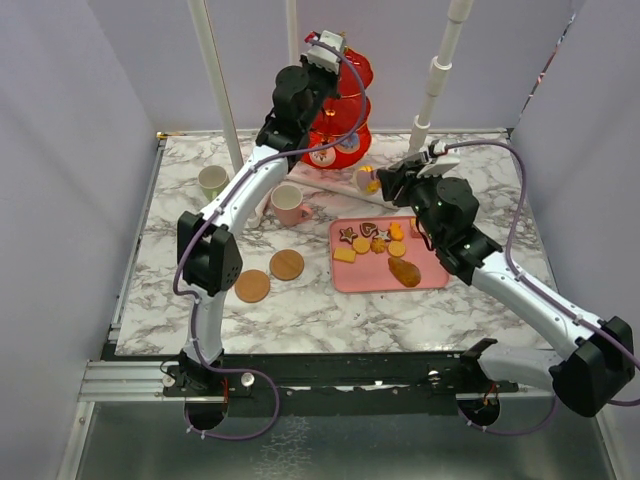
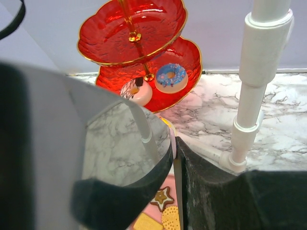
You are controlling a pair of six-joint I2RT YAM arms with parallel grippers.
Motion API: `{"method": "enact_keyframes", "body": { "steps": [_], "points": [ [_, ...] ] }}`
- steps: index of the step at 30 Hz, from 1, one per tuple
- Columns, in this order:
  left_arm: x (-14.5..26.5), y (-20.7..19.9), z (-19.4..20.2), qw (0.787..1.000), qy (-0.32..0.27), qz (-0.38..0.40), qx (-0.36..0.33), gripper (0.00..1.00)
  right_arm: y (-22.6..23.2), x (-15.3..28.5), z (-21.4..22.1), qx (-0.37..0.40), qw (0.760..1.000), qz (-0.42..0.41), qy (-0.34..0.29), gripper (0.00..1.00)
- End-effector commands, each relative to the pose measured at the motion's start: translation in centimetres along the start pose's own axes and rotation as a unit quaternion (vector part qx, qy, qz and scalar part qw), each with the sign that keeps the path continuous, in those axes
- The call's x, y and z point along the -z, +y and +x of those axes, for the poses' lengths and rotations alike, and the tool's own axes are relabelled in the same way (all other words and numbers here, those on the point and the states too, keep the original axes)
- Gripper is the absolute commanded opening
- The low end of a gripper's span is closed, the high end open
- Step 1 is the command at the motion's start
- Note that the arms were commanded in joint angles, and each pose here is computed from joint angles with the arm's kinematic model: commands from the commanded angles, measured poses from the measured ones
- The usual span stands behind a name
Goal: Serve the afternoon tea
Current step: Pick up the desert table from the center of the board, then place the dessert table at the center of the board.
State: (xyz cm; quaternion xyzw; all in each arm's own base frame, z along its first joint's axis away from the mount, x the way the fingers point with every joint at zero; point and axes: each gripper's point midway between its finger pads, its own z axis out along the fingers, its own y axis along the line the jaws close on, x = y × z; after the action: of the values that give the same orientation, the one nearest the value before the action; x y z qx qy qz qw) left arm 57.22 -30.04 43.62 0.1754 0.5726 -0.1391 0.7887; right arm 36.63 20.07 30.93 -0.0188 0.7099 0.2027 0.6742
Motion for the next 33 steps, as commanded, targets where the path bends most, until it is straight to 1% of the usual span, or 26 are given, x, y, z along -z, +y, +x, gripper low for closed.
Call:
{"method": "enact_keyframes", "body": {
  "steps": [1, 4, 7, 12, 15, 21, 24, 28, 33],
  "points": [
    [3.2, 1.3, -11.2, 0.996, -0.089, -0.01, -0.012, 0.0, 1.0, 1.7, -1.8, 0.006, 0.999, -0.031, -0.006, 0.32],
    [4.8, 1.1, -13.0, 0.996, -0.089, -0.004, -0.014, 0.0, 1.2, 2.8, -2.5, 0.009, 0.999, -0.043, -0.006, 0.32],
    [6.5, 0.6, -14.0, 0.996, -0.084, 0.004, -0.019, 0.0, 1.2, 4.3, -3.4, 0.009, 0.999, -0.047, -0.009, 0.32],
    [9.3, -0.6, -14.9, 0.997, -0.071, 0.022, -0.017, 0.0, 1.7, 7.3, -5.8, 0.006, 0.997, -0.072, -0.02, 0.32],
    [11.0, -1.3, -15.0, 0.998, -0.059, 0.034, -0.011, 0.0, 1.6, 9.3, -6.4, 0.007, 0.997, -0.074, -0.003, 0.32],
    [14.7, -3.5, -15.0, 0.995, -0.041, 0.09, 0.005, 0.0, -0.3, 13.3, -8.3, 0.006, 0.999, -0.044, -0.024, 0.32],
    [16.7, -4.4, -14.9, 0.992, -0.031, 0.121, 0.016, 0.0, -1.2, 14.4, -8.8, 0.011, 0.999, -0.026, -0.029, 0.32],
    [19.9, -6.2, -14.1, 0.984, -0.016, 0.177, 0.025, 0.0, -1.6, 14.7, -8.8, 0.014, 0.999, -0.018, -0.027, 0.32],
    [24.7, -8.9, -12.8, 0.964, 0.0, 0.266, 0.024, 0.0, -2.5, 14.1, -7.4, 0.028, 1.0, 0.004, -0.012, 0.32]
  ]
}}
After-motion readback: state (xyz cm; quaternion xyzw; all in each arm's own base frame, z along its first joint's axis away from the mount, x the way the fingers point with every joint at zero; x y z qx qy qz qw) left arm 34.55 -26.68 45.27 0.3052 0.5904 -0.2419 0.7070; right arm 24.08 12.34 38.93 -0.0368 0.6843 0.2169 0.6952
